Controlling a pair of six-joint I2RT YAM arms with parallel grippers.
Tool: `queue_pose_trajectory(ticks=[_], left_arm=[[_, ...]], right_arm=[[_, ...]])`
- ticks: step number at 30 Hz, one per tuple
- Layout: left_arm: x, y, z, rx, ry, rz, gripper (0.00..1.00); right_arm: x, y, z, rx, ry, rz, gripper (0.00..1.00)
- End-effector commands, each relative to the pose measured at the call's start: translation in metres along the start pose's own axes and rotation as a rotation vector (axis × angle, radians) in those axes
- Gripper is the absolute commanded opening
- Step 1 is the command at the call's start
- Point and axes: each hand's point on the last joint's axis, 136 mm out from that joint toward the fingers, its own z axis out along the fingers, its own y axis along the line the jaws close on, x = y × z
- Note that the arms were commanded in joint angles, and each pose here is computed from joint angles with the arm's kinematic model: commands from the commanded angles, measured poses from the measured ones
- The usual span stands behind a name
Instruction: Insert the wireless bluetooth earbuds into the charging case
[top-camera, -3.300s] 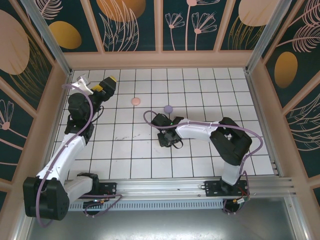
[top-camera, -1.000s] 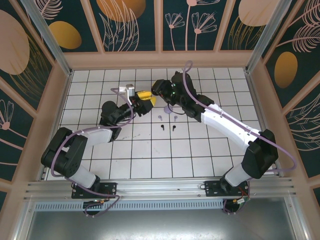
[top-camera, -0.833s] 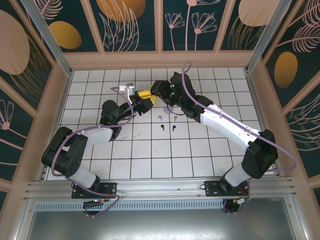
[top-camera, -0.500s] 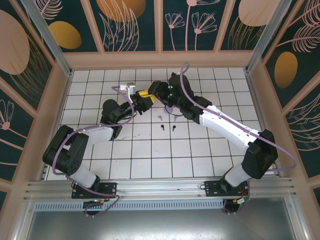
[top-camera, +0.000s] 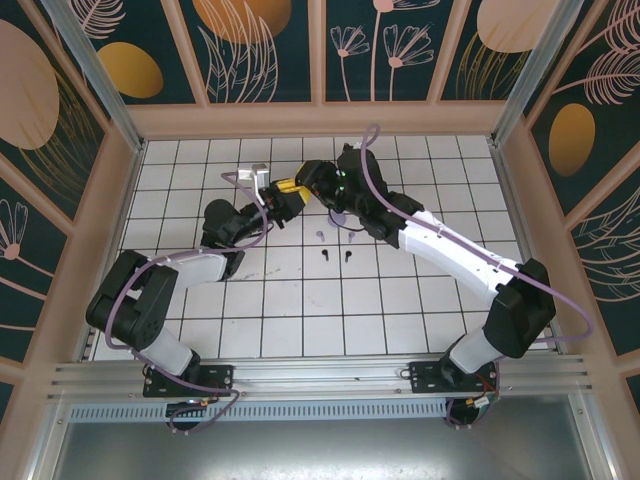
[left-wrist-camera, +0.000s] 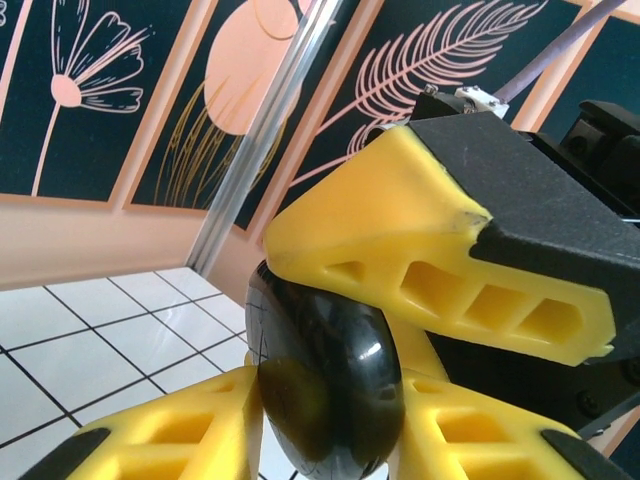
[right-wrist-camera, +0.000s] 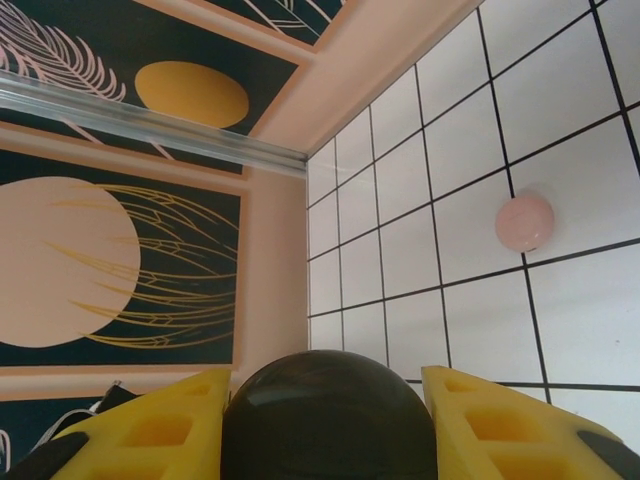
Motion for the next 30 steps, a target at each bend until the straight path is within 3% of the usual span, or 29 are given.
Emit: queue_pose_trajectory(ticks=[1, 14, 27, 30], left_arm=[[-0.016, -0.018, 0.0, 0.077, -0.076, 0.003, 0.36], [-0.033, -0.023, -0.006, 0.112, -0.194, -0.048, 0.4], [-0.039, -0.025, -0.008, 0.122, -0.226, -0.059, 0.02], [-0.038, -0.025, -0.007, 0.123, -0.218, -0.062, 0.0]], right_arm=[[0.007, 0.016, 0.0, -0.071, 0.013, 0.03, 0.24], [0.011, 0.016, -0.001, -0.099, 0.027, 0.072, 0.23], [0.014, 0.026, -0.002, -0.125, 0.037, 0.083, 0.24], [0.011, 0.028, -0.004, -0.126, 0.028, 0.082, 0.28]])
